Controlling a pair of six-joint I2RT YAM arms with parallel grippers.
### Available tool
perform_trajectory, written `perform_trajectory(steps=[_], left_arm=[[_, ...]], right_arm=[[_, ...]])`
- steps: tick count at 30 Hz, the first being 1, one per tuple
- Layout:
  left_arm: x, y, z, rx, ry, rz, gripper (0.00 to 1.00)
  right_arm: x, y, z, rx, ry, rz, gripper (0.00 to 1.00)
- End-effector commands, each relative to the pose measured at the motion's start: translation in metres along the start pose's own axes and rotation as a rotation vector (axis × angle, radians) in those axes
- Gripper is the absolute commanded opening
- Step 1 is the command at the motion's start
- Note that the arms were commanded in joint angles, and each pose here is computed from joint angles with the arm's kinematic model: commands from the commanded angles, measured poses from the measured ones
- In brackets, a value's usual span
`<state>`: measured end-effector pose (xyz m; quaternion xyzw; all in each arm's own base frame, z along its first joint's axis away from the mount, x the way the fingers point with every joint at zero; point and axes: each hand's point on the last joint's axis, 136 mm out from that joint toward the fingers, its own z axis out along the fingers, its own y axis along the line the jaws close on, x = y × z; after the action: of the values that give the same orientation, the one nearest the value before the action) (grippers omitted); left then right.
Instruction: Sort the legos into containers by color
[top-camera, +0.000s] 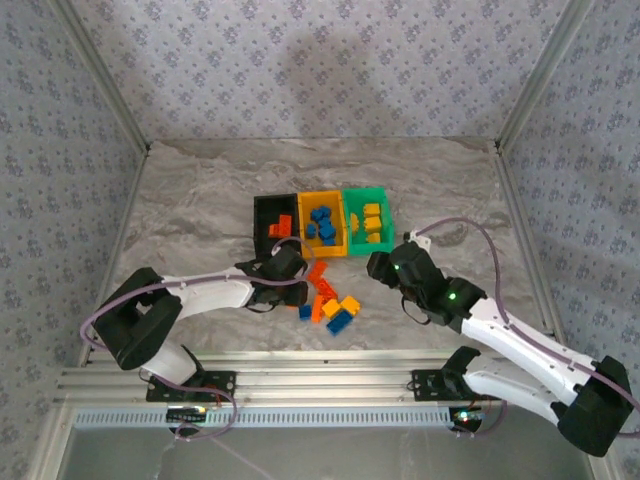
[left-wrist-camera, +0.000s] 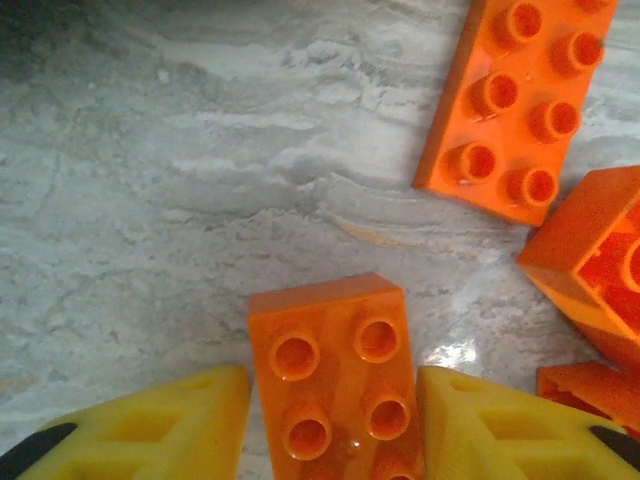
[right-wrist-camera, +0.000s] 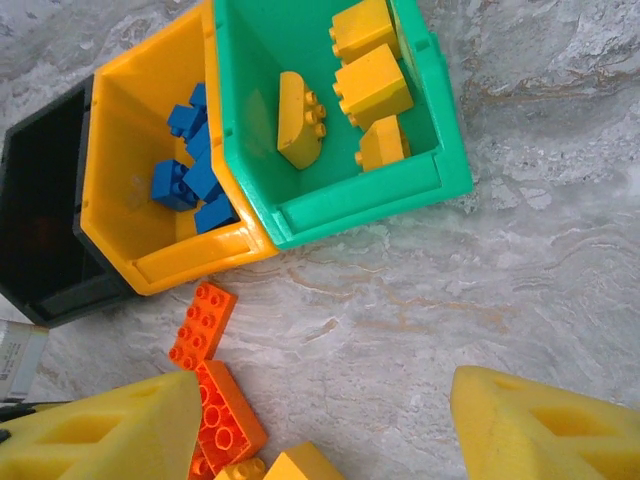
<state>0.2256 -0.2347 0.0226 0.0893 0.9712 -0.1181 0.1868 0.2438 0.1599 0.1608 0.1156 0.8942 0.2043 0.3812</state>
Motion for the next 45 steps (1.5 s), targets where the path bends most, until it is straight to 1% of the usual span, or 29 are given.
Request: perform_trajectory(steps=[1, 4, 5, 7, 8, 11, 14, 16, 18, 20, 23, 27, 33, 37, 40, 45], left_arm=[[0.024, 0.028, -0.006, -0.093, 0.065, 0.019, 0.50], [0.024, 0.024, -0.007, -0.065, 0.057, 0.015, 0.68], [0.024, 0.023, -0.006, -0.055, 0.059, 0.012, 0.71], [0.024, 0.020, -0.003, -0.044, 0.064, 0.011, 0.71], [0.024, 0.019, -0.001, -0.043, 0.068, 0.013, 0.69], [0.025, 0.017, 0.002, -0.040, 0.080, 0.016, 0.56], [0.026, 0.016, 0.000, -0.030, 0.080, 0.018, 0.52], [0.025, 0.014, -0.004, -0.018, 0.071, 0.009, 0.46], [0.019, 0.011, -0.014, 0.004, 0.047, -0.002, 0.41], [0.012, 0.008, -0.027, 0.024, 0.012, -0.010, 0.40], [-0.006, 0.006, -0.052, 0.048, -0.057, -0.027, 0.38], [-0.046, 0.011, -0.089, 0.066, -0.182, -0.064, 0.37], [-0.105, 0.017, -0.116, 0.065, -0.287, -0.098, 0.35], [-0.148, 0.025, -0.115, 0.050, -0.328, -0.133, 0.33], [-0.174, 0.031, -0.103, 0.018, -0.324, -0.147, 0.31], [-0.199, 0.052, -0.078, -0.044, -0.295, -0.190, 0.29]], right_arm=[[0.001, -0.009, -0.003, 0.028, -0.018, 0.011, 0.69], [0.000, -0.008, -0.003, 0.020, -0.020, 0.011, 0.69], [0.001, -0.009, -0.003, 0.023, -0.019, 0.009, 0.69], [0.001, -0.010, -0.003, 0.024, -0.020, 0.010, 0.69], [0.001, -0.010, -0.003, 0.024, -0.018, 0.013, 0.69], [0.001, -0.011, -0.004, 0.023, -0.018, 0.017, 0.69], [0.003, -0.016, -0.005, 0.032, -0.016, 0.028, 0.69], [0.003, -0.017, -0.005, 0.029, -0.018, 0.036, 0.70], [0.001, -0.017, -0.006, 0.026, -0.025, 0.044, 0.70], [0.000, -0.018, -0.006, 0.028, -0.026, 0.047, 0.70], [0.000, -0.019, -0.005, 0.029, -0.028, 0.051, 0.70], [0.000, -0.020, -0.004, 0.027, -0.029, 0.056, 0.70], [0.003, -0.024, -0.003, 0.038, -0.020, 0.061, 0.70], [0.002, -0.025, -0.004, 0.034, -0.020, 0.068, 0.70], [0.002, -0.026, -0.006, 0.036, -0.018, 0.073, 0.70], [0.003, -0.030, -0.010, 0.042, -0.017, 0.079, 0.70]])
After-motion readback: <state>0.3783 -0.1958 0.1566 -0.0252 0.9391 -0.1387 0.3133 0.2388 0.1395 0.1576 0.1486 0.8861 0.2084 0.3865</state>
